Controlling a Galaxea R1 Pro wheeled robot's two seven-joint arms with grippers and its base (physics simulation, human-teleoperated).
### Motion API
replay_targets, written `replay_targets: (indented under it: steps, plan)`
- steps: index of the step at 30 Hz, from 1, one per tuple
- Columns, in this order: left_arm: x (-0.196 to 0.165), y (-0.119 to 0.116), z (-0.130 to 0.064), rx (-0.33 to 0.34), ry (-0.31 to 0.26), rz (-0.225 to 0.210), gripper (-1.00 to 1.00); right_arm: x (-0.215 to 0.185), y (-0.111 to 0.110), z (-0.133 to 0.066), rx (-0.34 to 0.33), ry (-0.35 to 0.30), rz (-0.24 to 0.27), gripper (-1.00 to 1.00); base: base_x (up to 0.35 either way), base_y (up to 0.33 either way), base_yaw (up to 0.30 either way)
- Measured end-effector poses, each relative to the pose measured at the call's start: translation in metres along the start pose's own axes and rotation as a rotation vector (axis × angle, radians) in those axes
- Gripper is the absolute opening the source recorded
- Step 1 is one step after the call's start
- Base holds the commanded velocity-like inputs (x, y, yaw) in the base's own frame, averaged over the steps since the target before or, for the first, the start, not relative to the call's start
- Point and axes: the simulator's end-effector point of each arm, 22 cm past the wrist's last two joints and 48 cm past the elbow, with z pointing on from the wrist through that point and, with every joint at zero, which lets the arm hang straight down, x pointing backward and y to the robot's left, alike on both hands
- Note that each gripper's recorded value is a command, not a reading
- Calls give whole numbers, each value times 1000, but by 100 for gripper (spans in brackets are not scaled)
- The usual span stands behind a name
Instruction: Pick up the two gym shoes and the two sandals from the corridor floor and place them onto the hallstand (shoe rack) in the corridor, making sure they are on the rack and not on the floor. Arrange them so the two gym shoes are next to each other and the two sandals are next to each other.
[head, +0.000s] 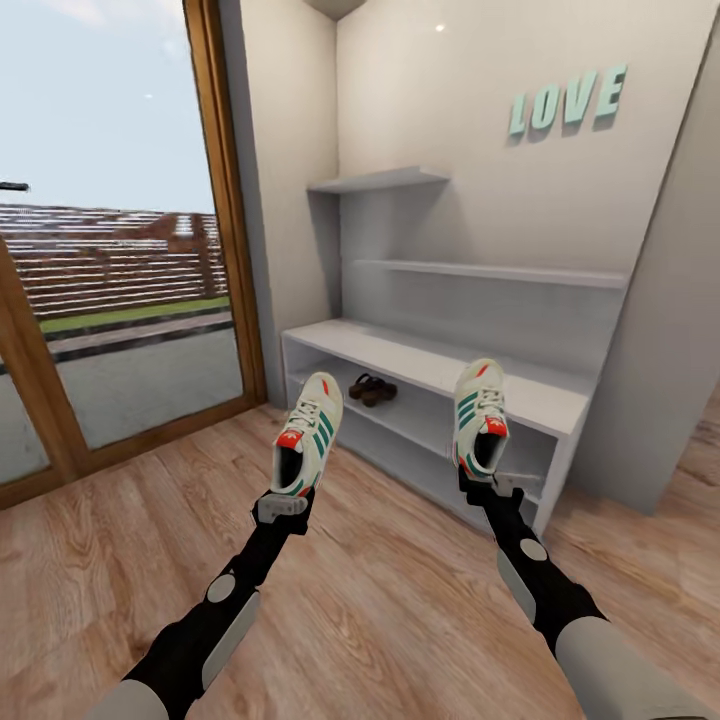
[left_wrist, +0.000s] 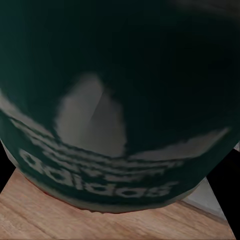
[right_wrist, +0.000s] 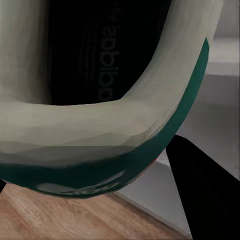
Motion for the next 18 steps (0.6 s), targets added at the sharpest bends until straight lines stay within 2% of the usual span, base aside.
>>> replay_targets:
  steps: [14,18]
  plan:
    - [0,0,0,0,0,-1,-100,0,0,0,0,0,1,-100,1,0,-300]
    - [0,0,0,0,0,-1,-100,0,0,0,0,0,2,-100,68,93,-300]
